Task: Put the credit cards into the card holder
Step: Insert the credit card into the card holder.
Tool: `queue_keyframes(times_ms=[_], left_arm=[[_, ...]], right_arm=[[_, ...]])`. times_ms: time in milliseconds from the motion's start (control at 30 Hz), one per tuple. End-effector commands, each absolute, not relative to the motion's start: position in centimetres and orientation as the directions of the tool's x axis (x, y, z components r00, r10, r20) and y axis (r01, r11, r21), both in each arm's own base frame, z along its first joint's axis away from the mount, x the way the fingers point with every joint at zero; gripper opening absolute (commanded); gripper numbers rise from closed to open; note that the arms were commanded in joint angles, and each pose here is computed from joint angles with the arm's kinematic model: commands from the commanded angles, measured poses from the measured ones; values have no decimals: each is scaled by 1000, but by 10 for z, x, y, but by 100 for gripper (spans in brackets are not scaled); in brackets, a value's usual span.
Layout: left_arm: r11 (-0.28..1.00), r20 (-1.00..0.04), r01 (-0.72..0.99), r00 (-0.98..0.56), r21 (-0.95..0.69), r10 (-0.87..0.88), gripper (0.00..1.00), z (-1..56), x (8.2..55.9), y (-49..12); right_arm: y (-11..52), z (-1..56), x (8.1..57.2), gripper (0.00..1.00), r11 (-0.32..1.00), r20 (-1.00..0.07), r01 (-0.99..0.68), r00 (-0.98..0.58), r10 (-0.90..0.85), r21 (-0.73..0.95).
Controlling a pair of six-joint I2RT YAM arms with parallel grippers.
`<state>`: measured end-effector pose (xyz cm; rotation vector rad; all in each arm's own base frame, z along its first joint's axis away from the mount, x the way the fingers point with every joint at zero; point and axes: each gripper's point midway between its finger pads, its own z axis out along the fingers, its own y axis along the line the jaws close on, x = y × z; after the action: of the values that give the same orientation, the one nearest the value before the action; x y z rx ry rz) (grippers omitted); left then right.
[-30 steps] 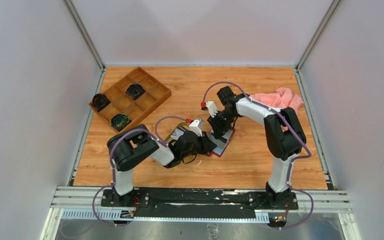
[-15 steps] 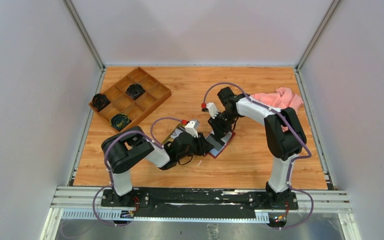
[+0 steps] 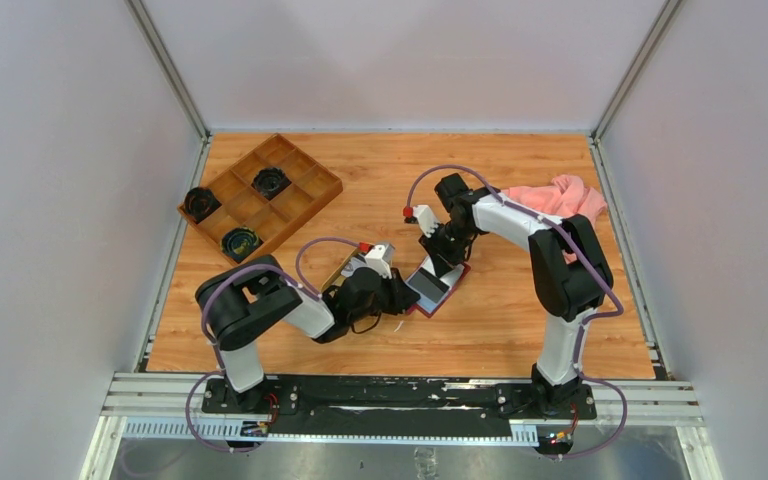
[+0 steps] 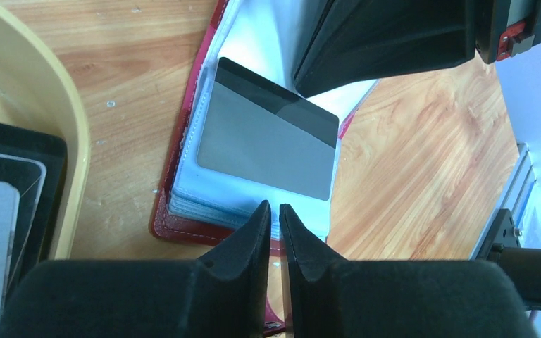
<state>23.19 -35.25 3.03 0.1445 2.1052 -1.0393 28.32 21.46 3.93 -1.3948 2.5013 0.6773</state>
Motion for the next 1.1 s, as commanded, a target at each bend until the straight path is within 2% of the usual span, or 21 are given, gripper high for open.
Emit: queue_keyframes(times_ms=[0,567,900,1067], left_arm=[[697,-682,376,-698,-611,-221,14,24,231,-338],[723,-668,350,-716,-596,-204,12,13,232,-338],[724,-670,350,-713,-595,-206,13,13,233,-338],[724,-675,351,-707,-593,-210,17,16,234,-337]], right_arm=[[203,40,286,6,473,-362,-842,-539,-760,259],[215,24,265,4,401,-320,-864,-490,-811,305],[230,33,248,4,333,-349,-863,-467,-813,379],[235,36,243,4,317,-362,-850,-478,-800,421]])
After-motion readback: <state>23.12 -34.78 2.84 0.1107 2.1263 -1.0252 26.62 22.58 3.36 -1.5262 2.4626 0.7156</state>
